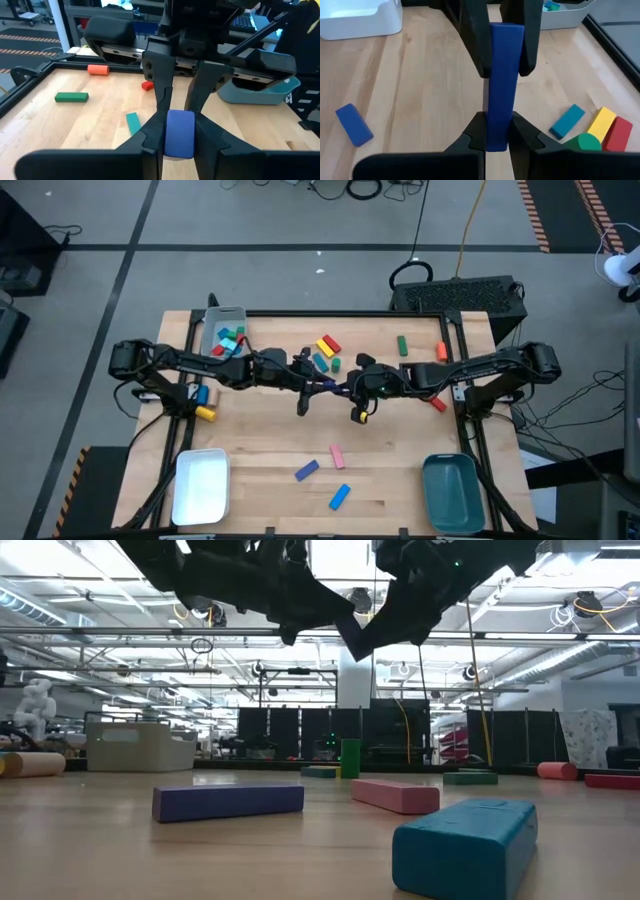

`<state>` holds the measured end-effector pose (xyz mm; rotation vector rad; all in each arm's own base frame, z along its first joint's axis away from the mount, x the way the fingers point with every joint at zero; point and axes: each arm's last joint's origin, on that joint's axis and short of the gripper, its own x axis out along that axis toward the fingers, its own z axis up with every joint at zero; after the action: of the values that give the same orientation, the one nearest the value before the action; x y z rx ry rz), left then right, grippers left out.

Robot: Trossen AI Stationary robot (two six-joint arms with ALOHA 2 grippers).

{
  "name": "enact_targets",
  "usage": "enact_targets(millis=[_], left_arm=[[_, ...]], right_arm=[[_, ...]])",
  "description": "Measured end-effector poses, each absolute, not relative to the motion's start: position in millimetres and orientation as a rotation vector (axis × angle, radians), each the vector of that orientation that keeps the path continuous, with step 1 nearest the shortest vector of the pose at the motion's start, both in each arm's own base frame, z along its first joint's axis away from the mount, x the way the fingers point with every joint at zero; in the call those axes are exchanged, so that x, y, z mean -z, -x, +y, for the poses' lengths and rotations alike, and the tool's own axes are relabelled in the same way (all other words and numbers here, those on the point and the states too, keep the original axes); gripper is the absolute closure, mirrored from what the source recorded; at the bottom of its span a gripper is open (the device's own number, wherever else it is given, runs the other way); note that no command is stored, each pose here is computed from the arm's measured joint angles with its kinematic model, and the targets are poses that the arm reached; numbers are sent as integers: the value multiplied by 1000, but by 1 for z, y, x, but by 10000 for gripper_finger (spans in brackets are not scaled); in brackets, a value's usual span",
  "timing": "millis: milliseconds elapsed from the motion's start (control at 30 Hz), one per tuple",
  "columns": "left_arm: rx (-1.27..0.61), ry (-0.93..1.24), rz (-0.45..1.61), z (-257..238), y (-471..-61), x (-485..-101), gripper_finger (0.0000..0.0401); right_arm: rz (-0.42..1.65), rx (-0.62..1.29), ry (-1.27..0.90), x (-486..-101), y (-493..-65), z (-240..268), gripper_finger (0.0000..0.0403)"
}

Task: Sort blocks by size
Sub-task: Put the blue rectangular block into the white bin

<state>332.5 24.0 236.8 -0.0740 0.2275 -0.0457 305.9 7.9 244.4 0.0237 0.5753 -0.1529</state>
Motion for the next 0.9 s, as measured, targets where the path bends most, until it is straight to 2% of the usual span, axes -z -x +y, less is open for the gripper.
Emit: enact_targets(millis=[167,433,567,900], left_arm=[[44,91,237,24,-331,-237,332],[-63,161,373,24,-306,-250,337],[-164,200,489,22,-283,-258,337],[-293,423,783,-3,-219,-266,337]], right_arm=[[569,152,-29,-245,-306,8,367],[545,194,-88,-247,-307,8,270],[531,304,-130,-247,-306,5,238],[575,357,-128,-242,-303,1,235]])
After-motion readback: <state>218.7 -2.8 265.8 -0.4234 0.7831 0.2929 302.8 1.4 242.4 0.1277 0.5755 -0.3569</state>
